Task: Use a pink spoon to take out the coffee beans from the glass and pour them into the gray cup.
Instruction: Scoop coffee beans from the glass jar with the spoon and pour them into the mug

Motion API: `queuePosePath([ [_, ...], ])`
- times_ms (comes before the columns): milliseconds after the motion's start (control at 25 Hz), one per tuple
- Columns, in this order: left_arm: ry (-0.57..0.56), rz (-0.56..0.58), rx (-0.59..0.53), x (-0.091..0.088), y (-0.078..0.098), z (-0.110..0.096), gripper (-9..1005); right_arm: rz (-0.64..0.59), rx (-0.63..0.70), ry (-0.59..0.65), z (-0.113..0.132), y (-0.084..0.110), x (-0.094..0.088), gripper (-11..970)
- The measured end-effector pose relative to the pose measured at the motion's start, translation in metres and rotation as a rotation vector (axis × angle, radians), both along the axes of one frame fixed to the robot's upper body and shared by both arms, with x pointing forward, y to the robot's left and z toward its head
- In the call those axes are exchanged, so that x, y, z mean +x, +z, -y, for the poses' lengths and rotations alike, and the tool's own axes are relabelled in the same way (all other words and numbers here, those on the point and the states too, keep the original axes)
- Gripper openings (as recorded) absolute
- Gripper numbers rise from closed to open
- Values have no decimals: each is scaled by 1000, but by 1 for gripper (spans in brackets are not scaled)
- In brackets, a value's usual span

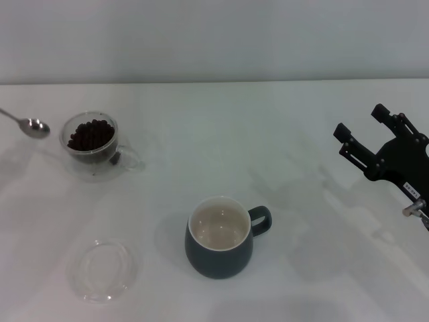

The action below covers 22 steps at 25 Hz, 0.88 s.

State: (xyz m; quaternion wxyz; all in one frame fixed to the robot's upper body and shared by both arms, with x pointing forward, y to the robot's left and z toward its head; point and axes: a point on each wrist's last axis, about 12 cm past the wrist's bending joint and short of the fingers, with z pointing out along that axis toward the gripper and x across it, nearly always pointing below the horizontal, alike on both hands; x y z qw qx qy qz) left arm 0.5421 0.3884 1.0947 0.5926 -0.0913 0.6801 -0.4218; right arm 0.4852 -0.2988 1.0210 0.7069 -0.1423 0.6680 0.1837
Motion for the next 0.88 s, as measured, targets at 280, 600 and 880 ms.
queuePosePath([
  [280, 82, -10, 80, 32, 1, 15, 129, -22, -13, -16, 1, -2, 3, 875],
  [600, 43, -48, 184, 56, -7, 53, 129, -61, -24, -32, 0, -7, 5, 875],
  [880, 30, -62, 283, 67, -12, 72, 130, -64, -24, -34, 1, -8, 4, 875],
])
